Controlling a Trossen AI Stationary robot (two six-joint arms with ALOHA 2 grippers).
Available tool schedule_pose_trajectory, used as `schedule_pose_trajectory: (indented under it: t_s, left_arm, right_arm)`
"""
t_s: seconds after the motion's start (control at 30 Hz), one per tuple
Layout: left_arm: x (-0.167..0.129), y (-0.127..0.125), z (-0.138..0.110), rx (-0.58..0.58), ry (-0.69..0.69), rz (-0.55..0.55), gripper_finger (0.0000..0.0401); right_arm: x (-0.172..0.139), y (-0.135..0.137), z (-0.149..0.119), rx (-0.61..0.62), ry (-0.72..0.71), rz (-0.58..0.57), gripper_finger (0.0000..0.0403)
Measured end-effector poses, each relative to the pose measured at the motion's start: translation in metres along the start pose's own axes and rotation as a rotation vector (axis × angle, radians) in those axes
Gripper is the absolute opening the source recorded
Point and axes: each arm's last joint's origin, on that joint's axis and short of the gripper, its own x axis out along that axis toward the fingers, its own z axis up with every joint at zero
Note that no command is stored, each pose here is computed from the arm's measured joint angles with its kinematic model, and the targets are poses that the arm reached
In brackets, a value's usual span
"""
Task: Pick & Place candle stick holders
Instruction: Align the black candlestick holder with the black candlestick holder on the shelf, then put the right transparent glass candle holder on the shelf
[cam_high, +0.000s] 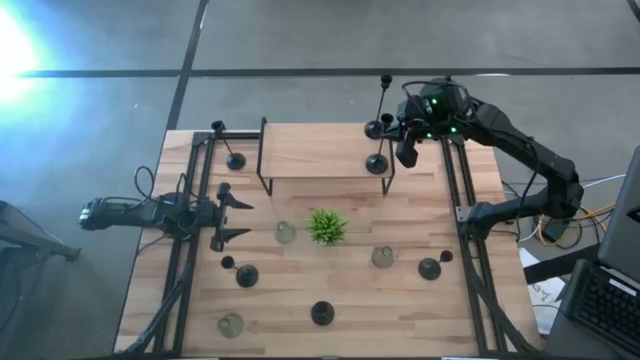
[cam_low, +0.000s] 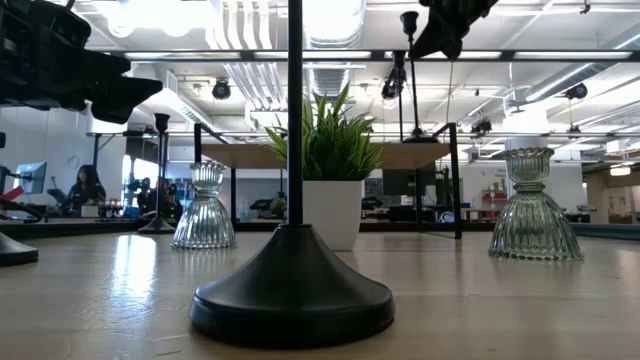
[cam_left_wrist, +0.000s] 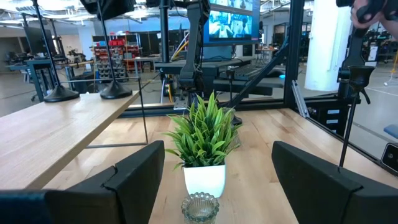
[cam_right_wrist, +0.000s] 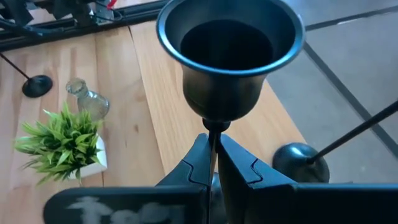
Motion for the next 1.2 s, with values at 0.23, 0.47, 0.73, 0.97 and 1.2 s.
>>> schedule_pose_trajectory:
  t_s: [0.23, 0.47, 0.73, 0.97, 1.2]
  left_arm:
    - [0.000, 0.000, 0.000, 0.000, 0.000, 0.000, 0.0300]
    - [0.000, 0.000, 0.000, 0.000, 0.000, 0.000, 0.0300]
    - [0.000, 0.000, 0.000, 0.000, 0.000, 0.000, 0.0300]
    - [0.000, 0.000, 0.000, 0.000, 0.000, 0.000, 0.0300]
    - [0.000, 0.000, 0.000, 0.000, 0.000, 0.000, 0.0300]
  right_arm:
    - [0.002, -0.001, -0.001, 0.001, -0.006, 0.000, 0.0008]
    - [0.002, -0.001, -0.001, 0.006, -0.004, -0.001, 0.0018]
    - [0.000, -0.001, -0.001, 0.004, -0.020, -0.008, 0.0070]
    - [-0.007, 0.000, -0.002, -0.003, -0.020, -0.037, 0.0129]
    - [-0.022, 0.005, -0.013, 0.011, 0.053, -0.080, 0.0171]
